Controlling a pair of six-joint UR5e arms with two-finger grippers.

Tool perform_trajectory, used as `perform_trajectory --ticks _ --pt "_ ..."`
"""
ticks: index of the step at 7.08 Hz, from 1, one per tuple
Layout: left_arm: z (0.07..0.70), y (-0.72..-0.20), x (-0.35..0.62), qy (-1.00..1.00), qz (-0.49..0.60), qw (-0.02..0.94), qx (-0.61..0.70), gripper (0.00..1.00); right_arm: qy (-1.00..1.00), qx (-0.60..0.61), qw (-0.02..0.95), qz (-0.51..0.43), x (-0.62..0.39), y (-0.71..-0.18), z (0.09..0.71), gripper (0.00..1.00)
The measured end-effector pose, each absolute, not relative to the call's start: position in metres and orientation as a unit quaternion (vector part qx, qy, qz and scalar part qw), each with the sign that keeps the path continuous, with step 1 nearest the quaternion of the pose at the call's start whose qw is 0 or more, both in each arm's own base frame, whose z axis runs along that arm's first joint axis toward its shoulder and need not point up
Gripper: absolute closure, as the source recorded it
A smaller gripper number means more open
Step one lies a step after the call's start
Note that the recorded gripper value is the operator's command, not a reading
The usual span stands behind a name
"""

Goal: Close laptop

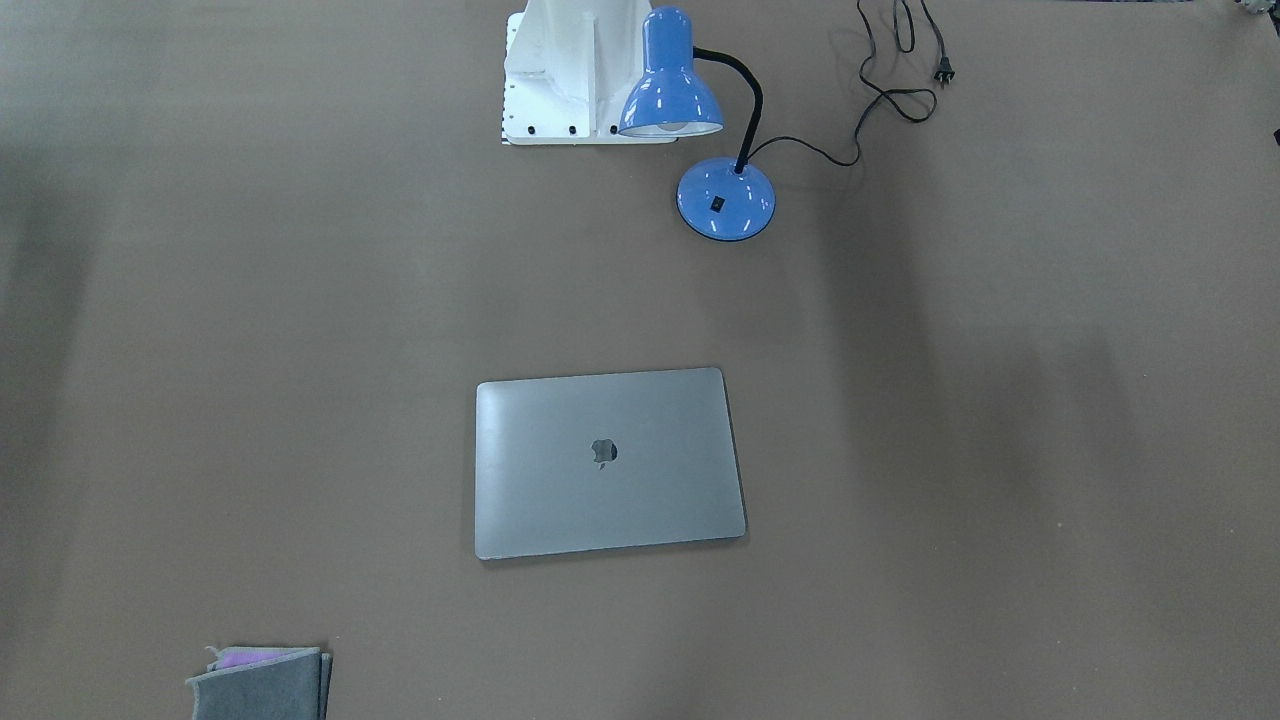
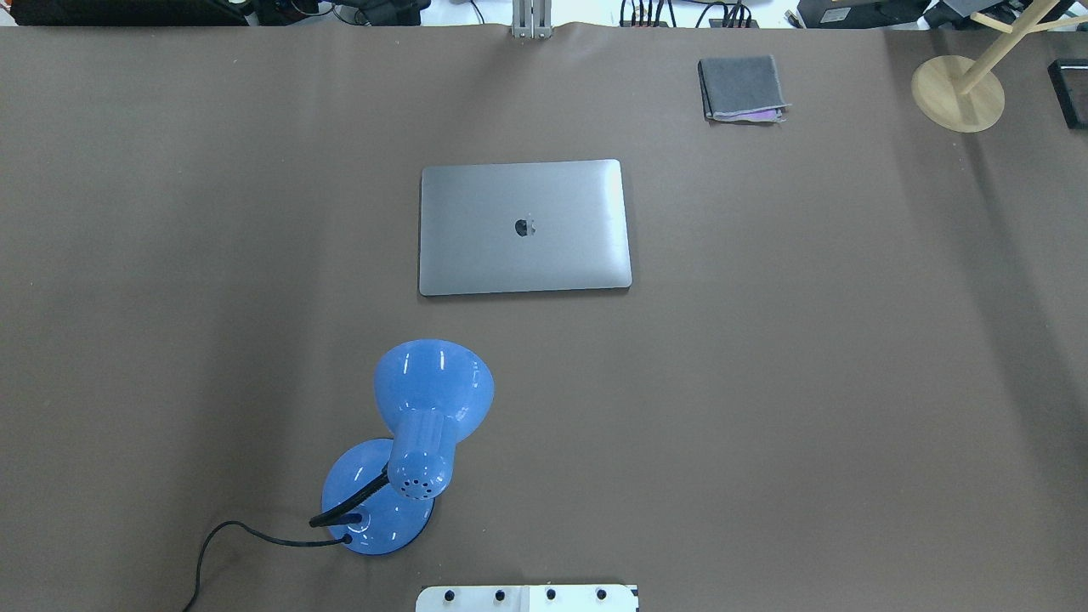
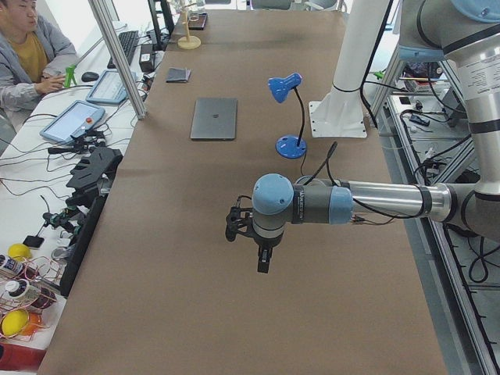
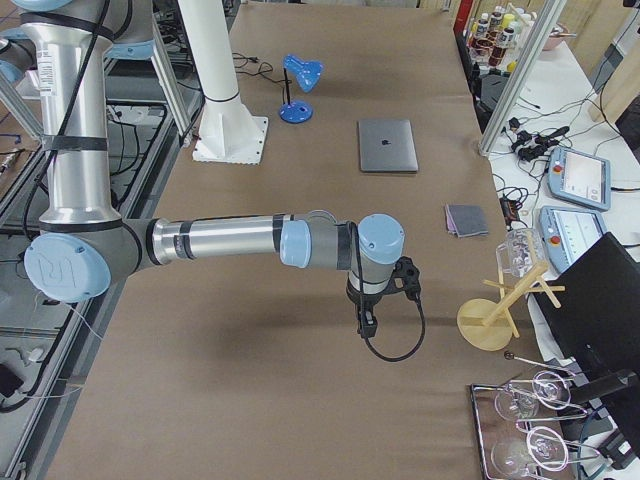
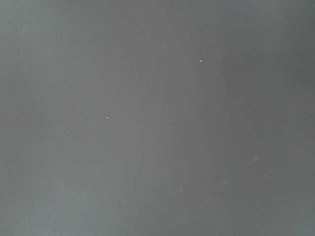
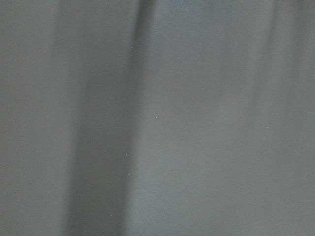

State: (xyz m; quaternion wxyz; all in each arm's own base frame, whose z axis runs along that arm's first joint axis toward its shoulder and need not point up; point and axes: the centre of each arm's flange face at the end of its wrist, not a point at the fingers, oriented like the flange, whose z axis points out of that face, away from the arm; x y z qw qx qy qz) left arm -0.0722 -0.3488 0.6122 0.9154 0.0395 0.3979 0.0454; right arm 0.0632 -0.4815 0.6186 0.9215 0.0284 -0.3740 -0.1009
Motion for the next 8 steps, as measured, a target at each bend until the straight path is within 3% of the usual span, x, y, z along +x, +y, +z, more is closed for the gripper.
perform_trajectory --ticks 8 --pt "0.617 -0.347 -0.107 0.366 -0.002 0.929 0.049 0.02 -0.377 0.025 0.92 -0.102 0.062 -0.477 0.622 0.0"
